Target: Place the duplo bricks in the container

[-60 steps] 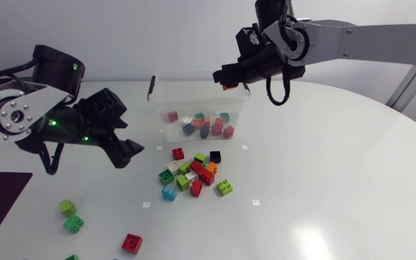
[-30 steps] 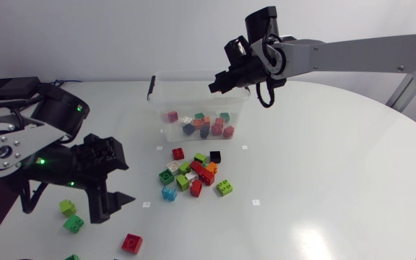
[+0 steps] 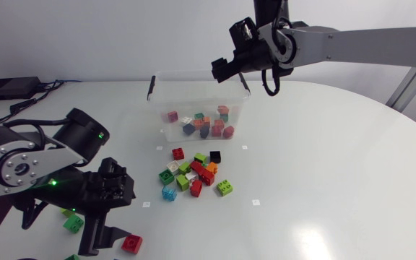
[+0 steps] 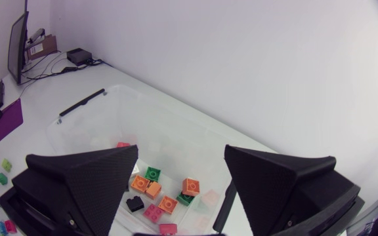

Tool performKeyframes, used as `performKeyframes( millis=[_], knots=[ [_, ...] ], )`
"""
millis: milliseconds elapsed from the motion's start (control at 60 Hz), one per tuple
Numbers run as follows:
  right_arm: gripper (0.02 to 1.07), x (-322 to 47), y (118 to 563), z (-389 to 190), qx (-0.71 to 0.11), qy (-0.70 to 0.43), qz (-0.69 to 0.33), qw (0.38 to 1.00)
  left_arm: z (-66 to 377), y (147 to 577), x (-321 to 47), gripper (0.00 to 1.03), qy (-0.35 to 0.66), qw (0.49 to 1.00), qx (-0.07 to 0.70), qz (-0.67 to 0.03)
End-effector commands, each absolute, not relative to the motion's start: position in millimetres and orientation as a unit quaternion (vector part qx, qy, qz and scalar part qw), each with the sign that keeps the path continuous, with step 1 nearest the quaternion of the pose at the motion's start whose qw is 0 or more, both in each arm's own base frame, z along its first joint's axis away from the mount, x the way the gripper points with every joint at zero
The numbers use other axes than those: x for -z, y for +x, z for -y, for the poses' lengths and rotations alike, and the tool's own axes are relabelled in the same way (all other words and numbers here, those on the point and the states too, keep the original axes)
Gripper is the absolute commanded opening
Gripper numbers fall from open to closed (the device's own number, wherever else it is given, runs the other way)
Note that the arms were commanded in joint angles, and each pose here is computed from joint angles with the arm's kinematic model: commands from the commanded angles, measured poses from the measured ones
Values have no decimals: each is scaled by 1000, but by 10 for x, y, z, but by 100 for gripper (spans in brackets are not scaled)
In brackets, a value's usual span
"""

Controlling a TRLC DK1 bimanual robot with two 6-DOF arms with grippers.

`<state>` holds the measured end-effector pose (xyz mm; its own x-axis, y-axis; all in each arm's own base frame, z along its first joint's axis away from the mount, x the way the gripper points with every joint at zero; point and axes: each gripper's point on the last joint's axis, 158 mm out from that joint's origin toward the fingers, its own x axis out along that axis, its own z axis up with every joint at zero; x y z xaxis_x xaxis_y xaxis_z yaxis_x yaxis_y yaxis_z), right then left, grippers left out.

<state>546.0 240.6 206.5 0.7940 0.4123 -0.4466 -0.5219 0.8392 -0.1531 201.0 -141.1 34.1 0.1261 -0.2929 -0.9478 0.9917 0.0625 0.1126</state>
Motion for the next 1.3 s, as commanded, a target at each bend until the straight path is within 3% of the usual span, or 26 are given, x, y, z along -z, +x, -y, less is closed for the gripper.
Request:
performKeyframes(
  millis=[0,167,400,650,1050,1283],
  knots=[
    [103,-2213,5337,-2312,-247,-146,-188,939,1357,1787,-117,93,450,561,551,-424],
    [103,-2198,5024,-2271,-257,-150,-197,934,1291,1666,67,91,464,521,559,-448],
    [102,-2107,4340,-2354,-288,-149,-217,921,1283,1669,158,87,464,511,562,-456],
    [102,-1543,3727,-2281,-291,-132,-311,895,1267,1616,309,83,464,507,564,-458],
    [101,-809,3176,-2163,-265,-154,-467,829,1276,1601,422,44,462,517,558,-455],
    [94,-451,2960,-2194,-260,-176,-534,785,1277,1583,444,22,463,519,558,-453]
  ],
)
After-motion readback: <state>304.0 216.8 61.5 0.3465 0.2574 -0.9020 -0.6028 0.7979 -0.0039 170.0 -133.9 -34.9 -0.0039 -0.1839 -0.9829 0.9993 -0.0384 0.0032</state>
